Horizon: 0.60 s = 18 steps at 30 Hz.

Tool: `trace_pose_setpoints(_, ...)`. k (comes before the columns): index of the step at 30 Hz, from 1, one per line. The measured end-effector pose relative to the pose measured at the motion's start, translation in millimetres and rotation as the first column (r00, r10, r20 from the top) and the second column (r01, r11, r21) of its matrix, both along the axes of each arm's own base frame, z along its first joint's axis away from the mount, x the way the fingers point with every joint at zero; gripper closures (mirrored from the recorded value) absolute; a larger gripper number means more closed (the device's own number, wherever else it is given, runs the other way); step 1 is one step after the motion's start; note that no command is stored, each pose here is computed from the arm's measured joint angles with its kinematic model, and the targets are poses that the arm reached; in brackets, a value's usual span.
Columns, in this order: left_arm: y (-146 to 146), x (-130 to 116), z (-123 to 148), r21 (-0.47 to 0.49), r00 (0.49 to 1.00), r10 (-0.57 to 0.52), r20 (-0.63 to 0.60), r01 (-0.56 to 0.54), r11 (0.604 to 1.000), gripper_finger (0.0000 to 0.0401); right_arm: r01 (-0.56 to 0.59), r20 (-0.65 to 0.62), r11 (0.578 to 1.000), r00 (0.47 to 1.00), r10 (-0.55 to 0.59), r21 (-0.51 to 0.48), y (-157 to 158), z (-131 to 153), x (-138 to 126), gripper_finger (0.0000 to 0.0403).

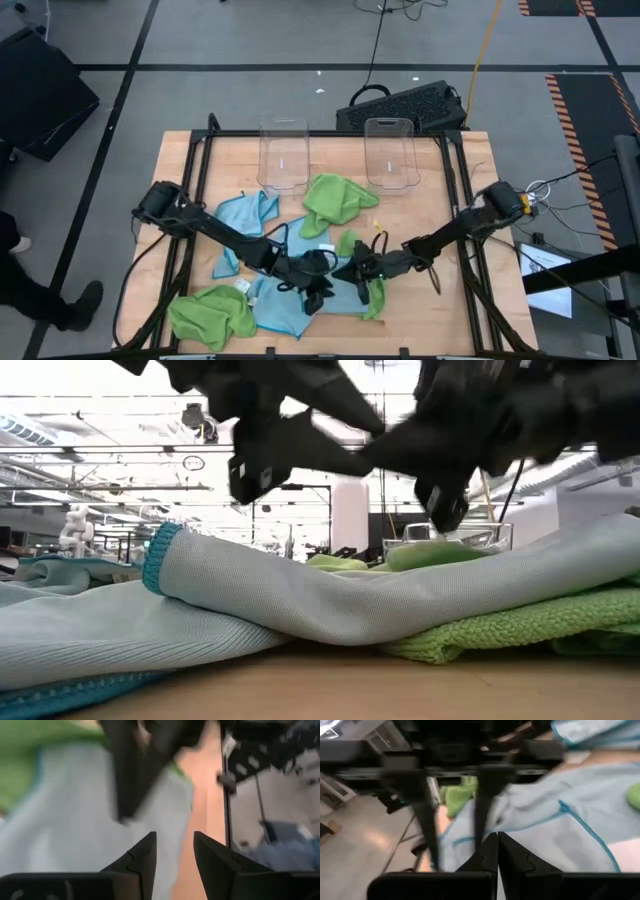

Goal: Fold microfiber towels
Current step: Fold the right blue microfiber towel

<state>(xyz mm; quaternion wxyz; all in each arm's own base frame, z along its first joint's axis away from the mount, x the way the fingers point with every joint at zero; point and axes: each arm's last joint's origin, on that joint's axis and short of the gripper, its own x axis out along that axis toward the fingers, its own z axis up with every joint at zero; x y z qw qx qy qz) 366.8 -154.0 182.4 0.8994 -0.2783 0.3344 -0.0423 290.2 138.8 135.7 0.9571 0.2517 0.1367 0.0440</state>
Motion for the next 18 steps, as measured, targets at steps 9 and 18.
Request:
trace_pose_setpoints(9, 16.4, 6.0, -47.7, 0.074, 0.988, 0.004, -0.152, 0.007, 0.997, 0.027, 0.008, -0.107, 0.997, 0.994, -0.015, -0.072, 10.5, -20.1, -7.2, 0.0403)
trace_pose_setpoints(18, 18.4, -0.9, -66.8, 0.066, 0.975, -0.027, -0.219, 0.042, 0.997, 0.027, 0.005, -0.263, 0.992, 0.964, -0.037, -0.124, 2.8, -51.3, -17.8, 0.0403)
